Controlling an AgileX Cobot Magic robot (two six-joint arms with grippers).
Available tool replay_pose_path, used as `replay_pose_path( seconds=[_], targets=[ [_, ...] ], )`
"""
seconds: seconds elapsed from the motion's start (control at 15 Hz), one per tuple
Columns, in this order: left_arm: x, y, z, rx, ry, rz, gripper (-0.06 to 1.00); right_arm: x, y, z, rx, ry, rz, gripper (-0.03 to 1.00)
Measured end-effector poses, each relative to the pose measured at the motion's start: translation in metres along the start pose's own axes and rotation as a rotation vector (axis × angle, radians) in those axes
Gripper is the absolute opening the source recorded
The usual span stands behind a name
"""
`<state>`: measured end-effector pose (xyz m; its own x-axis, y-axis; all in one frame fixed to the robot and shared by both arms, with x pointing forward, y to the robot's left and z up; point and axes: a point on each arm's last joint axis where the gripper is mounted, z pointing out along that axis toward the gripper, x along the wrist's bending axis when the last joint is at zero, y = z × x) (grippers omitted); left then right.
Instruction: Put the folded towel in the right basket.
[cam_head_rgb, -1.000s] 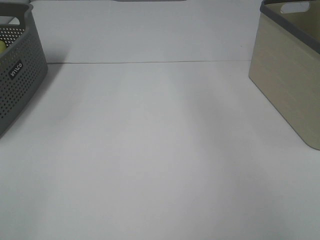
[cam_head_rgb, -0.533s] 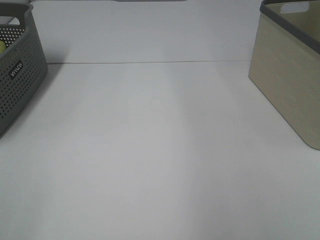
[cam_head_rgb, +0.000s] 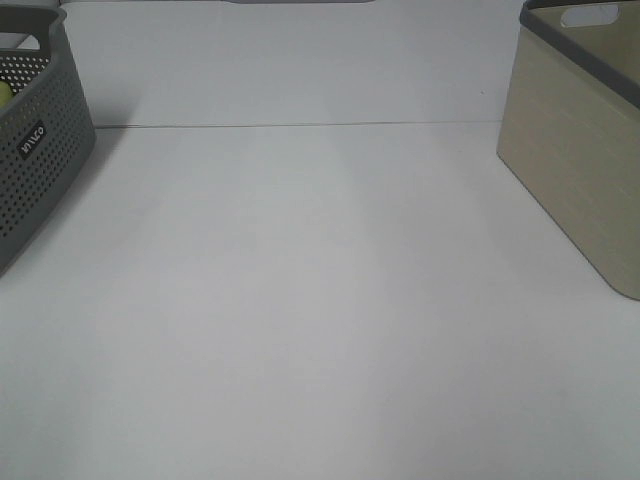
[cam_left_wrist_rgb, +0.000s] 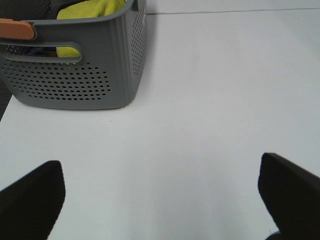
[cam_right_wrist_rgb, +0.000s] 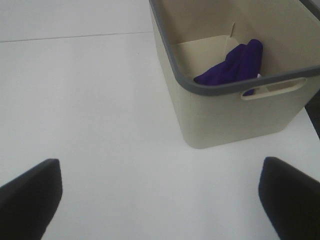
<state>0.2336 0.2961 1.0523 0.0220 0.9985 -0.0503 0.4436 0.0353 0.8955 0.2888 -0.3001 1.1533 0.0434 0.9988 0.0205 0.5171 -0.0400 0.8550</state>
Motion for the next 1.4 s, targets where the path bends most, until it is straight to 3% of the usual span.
replay_pose_path(
  seconds=[0.07,0.13,0.47,0.73,1.4],
  targets=[
    [0.000,0.000,0.000,0.000,0.000,0.000,0.99,-0.001,-0.040,-0.015,-0.070,-0.004,-0.003,0.97],
    [0.000,0.000,0.000,0.000,0.000,0.000,0.99,-0.002,-0.055,-0.016,-0.091,-0.003,-0.003,0.97],
    [0.000,0.000,0.000,0.000,0.000,0.000,0.99,-0.003,-0.104,-0.009,-0.117,-0.003,-0.018,0.97],
    [0.000,0.000,0.000,0.000,0.000,0.000,0.99,0.001,-0.116,0.005,-0.068,0.038,-0.005,0.97],
    [0.000,0.000,0.000,0.000,0.000,0.000,0.99,0.001,-0.115,0.005,-0.073,0.042,-0.009,0.97]
  ],
)
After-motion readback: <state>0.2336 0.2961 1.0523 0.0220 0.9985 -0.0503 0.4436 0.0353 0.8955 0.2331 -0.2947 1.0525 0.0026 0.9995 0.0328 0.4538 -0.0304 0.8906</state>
